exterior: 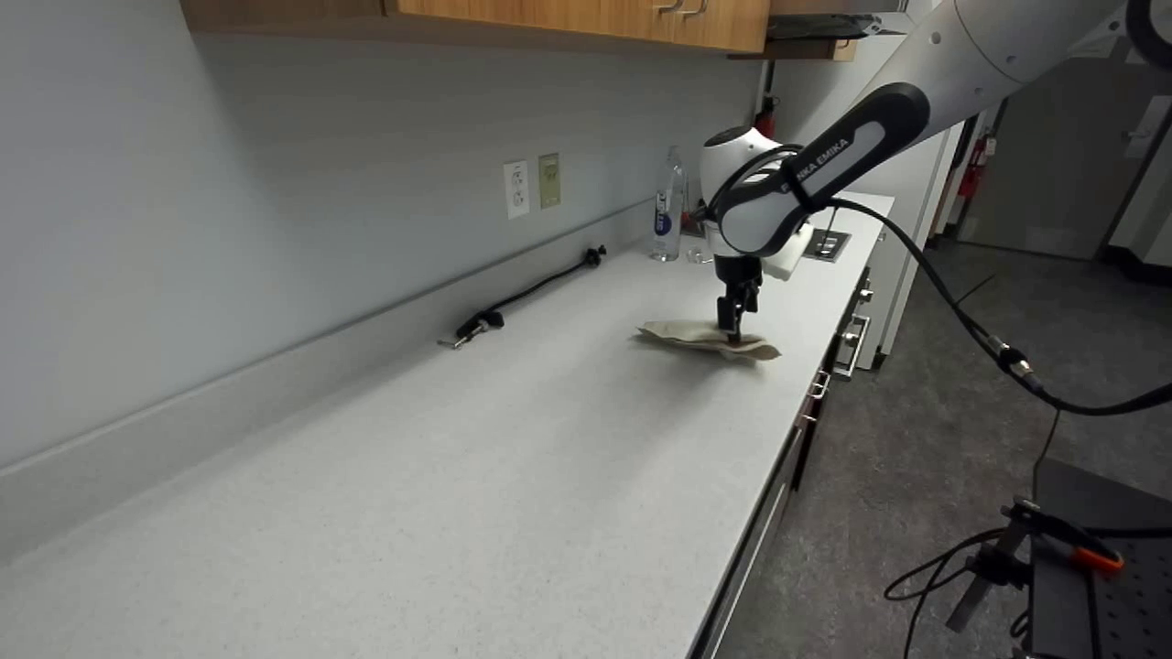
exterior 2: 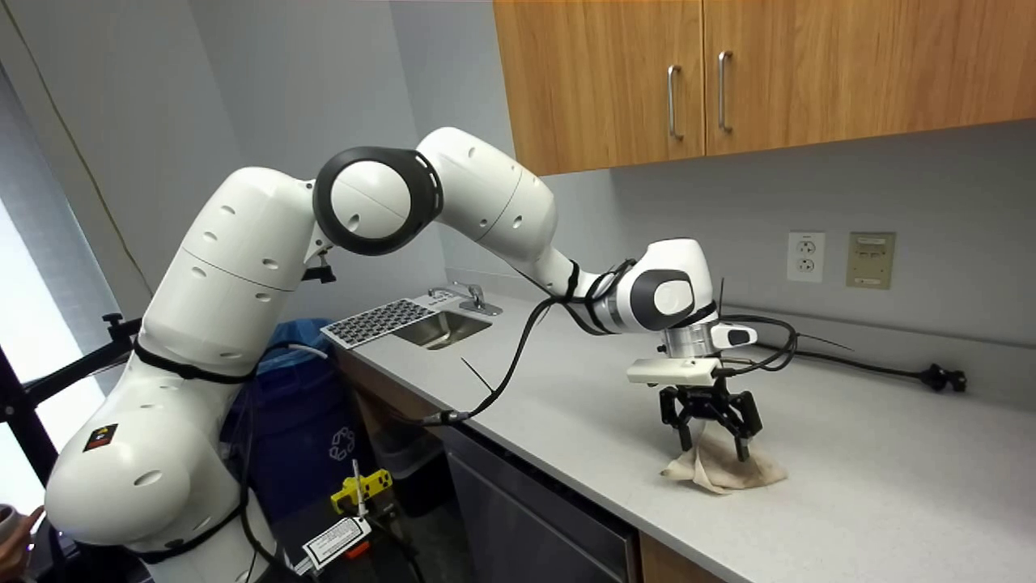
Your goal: Unfold the towel and lay it flat on the countertop
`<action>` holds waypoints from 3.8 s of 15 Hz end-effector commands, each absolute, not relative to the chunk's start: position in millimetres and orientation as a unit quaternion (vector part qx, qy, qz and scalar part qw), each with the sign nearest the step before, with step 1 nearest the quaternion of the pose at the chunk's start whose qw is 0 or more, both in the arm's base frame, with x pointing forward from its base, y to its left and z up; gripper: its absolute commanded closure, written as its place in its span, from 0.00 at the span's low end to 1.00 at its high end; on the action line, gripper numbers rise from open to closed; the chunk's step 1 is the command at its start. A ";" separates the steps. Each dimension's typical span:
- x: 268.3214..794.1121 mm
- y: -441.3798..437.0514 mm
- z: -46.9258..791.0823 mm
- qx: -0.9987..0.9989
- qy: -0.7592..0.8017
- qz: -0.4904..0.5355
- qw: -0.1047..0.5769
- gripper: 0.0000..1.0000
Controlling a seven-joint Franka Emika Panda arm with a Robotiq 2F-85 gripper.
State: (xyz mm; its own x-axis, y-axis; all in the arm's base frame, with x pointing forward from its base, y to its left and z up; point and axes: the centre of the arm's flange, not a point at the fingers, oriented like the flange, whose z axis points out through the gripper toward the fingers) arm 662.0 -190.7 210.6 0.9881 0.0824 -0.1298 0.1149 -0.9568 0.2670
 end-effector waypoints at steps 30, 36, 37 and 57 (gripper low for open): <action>671.5 -187.6 228.8 0.981 0.007 -0.020 0.191 0.99; 657.7 -153.0 296.3 0.978 -0.019 0.014 0.208 0.99; 655.4 -142.3 308.1 0.977 -0.020 0.016 0.210 0.99; 568.2 52.2 437.1 0.966 0.121 -0.065 0.219 0.99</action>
